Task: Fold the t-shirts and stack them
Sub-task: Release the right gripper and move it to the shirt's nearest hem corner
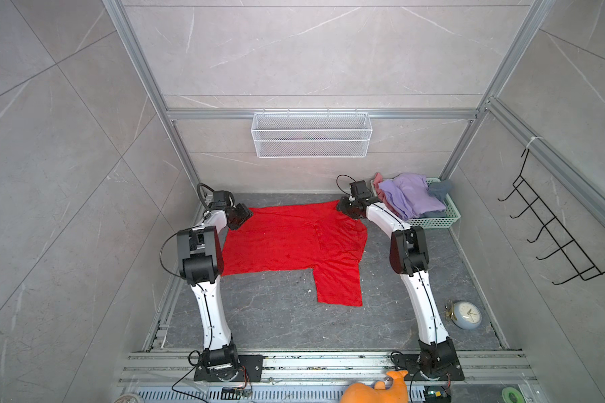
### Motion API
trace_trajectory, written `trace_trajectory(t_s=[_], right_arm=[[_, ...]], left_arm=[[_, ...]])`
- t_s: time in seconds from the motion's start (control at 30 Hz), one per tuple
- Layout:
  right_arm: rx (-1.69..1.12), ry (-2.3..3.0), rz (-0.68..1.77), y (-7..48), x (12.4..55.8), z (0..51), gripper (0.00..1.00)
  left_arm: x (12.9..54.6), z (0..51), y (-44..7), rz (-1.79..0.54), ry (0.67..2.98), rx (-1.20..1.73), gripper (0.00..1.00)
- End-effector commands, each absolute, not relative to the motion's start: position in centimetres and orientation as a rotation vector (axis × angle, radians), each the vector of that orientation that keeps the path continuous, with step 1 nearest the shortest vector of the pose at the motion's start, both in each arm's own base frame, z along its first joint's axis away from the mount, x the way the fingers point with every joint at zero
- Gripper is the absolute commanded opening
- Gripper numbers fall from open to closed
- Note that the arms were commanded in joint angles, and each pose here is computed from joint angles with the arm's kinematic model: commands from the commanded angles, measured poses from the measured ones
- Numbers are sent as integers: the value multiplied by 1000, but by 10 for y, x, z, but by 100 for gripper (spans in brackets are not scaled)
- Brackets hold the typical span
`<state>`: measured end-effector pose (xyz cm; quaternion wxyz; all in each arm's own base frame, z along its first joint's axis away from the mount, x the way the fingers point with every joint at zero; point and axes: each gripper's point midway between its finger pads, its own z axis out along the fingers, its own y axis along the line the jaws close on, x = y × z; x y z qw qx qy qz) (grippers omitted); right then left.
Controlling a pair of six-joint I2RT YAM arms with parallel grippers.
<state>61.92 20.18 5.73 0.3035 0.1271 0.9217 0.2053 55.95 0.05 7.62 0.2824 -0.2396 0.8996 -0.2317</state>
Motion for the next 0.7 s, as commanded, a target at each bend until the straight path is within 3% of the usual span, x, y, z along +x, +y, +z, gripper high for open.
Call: trace_trajectory(t_s=[0.0, 0.33, 0.67], right_arm=[[239, 2297, 536, 204, 595, 151, 59], [335, 2290, 568, 169, 438, 179, 65], [496, 2384, 607, 142, 325, 129, 75]], left_arm=[[538, 156, 16, -476, 2321, -559, 62], [385, 131, 67, -165, 2465, -834, 62], [335, 69, 78, -268, 2492, -1122, 57]])
